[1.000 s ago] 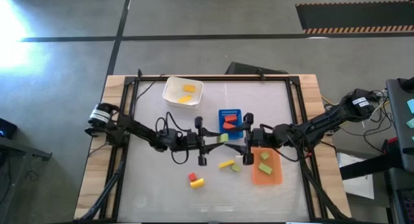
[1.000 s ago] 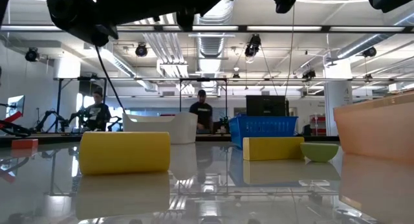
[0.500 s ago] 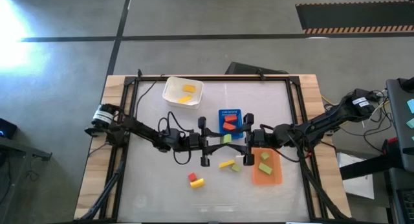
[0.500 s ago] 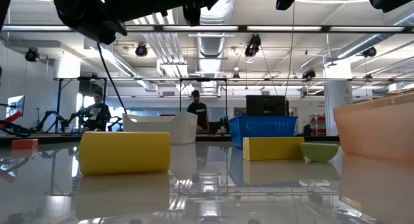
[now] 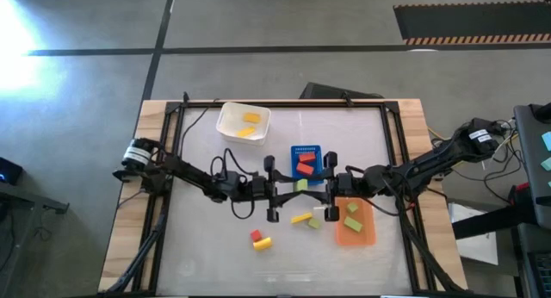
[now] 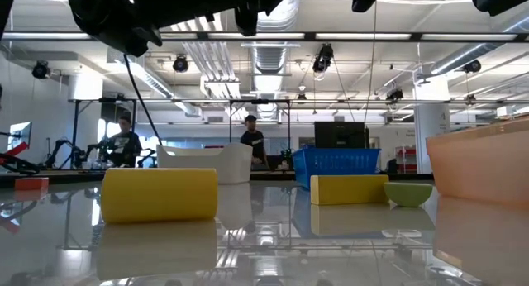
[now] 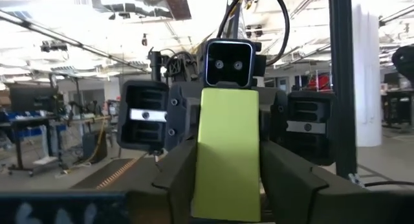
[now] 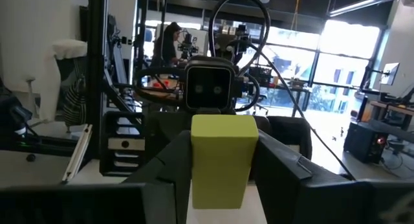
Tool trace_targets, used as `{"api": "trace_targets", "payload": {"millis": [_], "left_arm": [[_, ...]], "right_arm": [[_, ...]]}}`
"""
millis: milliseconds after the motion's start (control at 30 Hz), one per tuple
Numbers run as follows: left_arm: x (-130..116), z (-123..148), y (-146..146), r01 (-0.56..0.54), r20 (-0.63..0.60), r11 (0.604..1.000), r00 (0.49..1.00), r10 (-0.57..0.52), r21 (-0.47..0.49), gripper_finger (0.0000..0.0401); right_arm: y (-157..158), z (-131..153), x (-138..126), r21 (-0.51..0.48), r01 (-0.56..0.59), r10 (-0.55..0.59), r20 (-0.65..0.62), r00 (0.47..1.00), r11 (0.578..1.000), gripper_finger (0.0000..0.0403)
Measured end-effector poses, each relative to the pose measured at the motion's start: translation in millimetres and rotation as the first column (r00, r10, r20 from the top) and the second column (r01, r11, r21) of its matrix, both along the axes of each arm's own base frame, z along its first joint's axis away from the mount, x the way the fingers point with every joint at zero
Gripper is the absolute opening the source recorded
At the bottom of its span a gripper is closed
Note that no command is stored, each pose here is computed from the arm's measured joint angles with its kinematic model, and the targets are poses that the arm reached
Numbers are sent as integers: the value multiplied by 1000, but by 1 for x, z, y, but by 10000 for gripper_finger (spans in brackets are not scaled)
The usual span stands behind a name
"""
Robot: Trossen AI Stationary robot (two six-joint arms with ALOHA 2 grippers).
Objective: Sort & place blocks by color
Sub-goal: Put the green block into the orange bin
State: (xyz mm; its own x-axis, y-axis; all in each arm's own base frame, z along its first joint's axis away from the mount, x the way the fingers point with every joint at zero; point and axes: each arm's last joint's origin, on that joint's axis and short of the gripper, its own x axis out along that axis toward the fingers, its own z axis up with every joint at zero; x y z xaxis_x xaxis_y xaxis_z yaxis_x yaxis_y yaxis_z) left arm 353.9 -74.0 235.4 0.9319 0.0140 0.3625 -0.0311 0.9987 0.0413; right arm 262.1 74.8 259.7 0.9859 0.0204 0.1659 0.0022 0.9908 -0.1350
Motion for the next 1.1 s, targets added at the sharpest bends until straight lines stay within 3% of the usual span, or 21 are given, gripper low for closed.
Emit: {"api": "trace_targets", "payload": {"millis": [333,467,567,700,833,1000,1100], "left_arm": [[2,-9,0,12,-112,1000,994,-11,3,248],[1,-14,0,11,-214,1000,977,-6,25,267],[-3,-19,2,-16,-338,1000,941,24,27,269],[-13,-26,6,-79,-526,997,848,58,-19,269],[-27,-27,10,-131,-629,990,774,76,-43,269],[-41,-18,13,-148,-619,987,781,78,-63,270],[-45,-12,15,-173,-604,983,790,101,-61,270]], "right_arm": [[-1,-4,-1,22,2,-1,-57,998,1000,117],[-2,-1,-3,63,16,-2,-211,977,998,117],[-4,2,-7,86,72,-31,-413,910,994,117],[-8,8,-20,117,191,-56,-696,715,975,117],[-8,12,-33,194,336,32,-901,433,922,117],[-1,-5,-41,227,477,199,-974,109,849,117],[2,-24,-42,198,499,242,-970,-24,844,117]]}}
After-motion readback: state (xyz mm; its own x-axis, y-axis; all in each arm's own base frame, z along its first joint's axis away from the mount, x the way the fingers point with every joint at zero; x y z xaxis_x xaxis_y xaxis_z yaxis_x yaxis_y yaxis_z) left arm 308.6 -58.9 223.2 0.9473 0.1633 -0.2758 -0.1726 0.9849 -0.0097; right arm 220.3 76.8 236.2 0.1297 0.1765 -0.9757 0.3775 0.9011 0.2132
